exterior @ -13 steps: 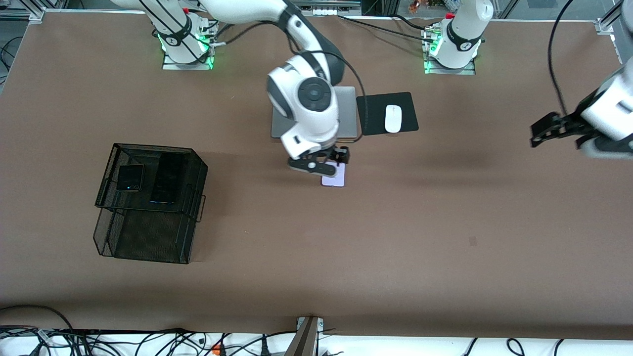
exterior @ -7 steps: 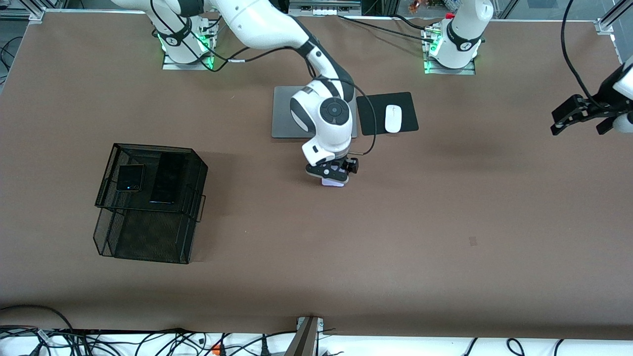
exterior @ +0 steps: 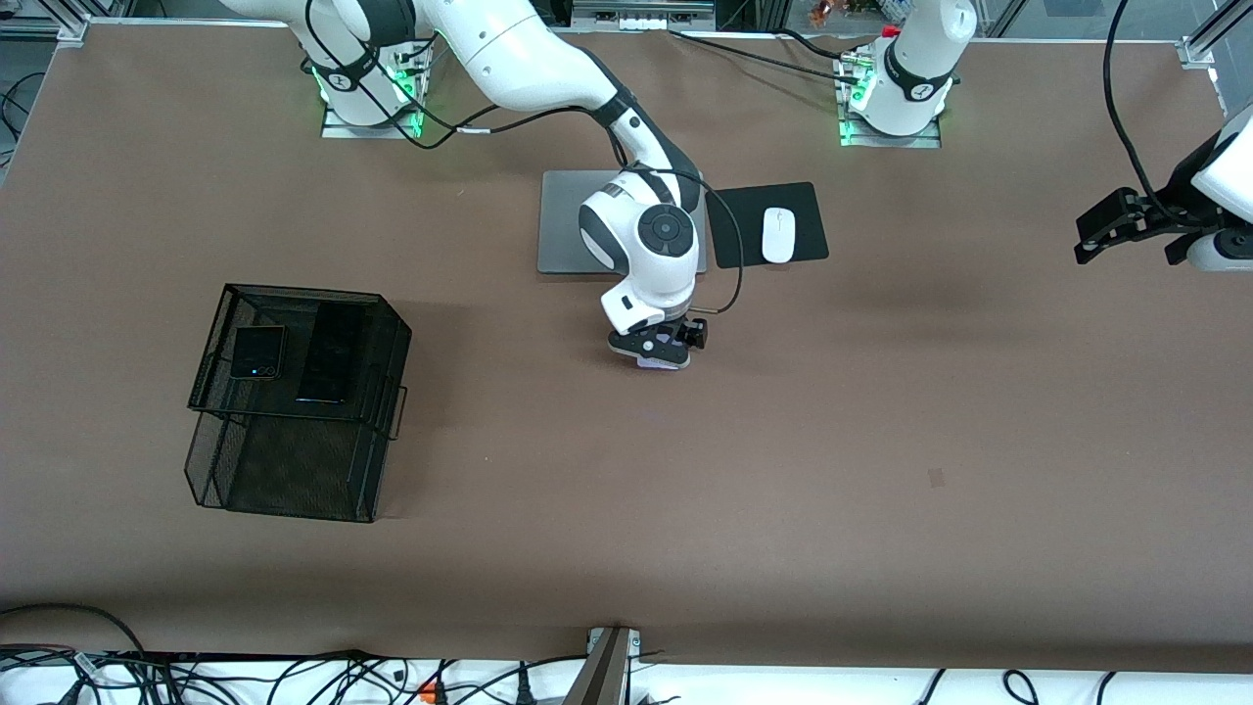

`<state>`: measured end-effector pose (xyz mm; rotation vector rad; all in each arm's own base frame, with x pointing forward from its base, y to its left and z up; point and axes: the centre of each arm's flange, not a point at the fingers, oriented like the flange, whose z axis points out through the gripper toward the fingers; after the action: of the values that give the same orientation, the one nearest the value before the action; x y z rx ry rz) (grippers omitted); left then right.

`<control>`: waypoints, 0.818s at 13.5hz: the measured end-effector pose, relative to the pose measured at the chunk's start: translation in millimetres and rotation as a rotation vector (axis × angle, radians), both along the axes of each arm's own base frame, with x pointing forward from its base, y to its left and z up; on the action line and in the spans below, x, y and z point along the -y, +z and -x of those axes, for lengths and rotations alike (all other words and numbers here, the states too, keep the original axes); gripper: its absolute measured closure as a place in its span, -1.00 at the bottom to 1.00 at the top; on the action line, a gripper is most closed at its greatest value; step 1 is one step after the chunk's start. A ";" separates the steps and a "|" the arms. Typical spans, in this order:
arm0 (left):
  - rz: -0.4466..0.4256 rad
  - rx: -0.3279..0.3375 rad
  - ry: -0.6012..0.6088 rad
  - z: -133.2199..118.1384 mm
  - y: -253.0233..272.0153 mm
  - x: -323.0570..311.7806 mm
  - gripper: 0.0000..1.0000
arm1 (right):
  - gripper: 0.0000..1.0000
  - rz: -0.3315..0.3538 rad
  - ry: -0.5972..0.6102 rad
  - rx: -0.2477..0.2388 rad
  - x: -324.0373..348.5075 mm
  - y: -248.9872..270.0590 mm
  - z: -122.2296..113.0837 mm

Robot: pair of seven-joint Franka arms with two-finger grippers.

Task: Place phones with both arms
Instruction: 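Grasp the Huawei phone with the right gripper while the left gripper withdraws, then carry the Huawei phone to the mesh basket with the right gripper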

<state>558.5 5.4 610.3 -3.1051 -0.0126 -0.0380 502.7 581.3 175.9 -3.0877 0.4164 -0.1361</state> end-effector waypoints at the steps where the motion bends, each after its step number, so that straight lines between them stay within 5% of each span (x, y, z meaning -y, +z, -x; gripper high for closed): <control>1: 0.000 -0.004 0.007 -2.6 -2.0 -3.7 -1.00 | -1.00 0.003 0.005 0.003 -0.5 -3.3 1.1; 4: 0.000 -0.012 0.015 -5.4 -6.8 -8.5 -1.00 | -0.73 0.013 0.016 0.013 -1.5 -3.6 1.5; 7: 0.000 -0.009 -0.003 -5.7 -5.3 1.6 -1.00 | -0.73 0.062 0.020 -0.011 4.0 17.3 -8.0; 11: 0.000 -0.003 -0.022 -5.9 -2.5 12.7 -1.00 | -0.73 0.087 0.068 -0.069 60.4 155.0 -60.2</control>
<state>564.4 -7.3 607.9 -3.1057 0.0211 -0.0336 562.9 520.9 330.8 -3.1955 0.3154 -0.0475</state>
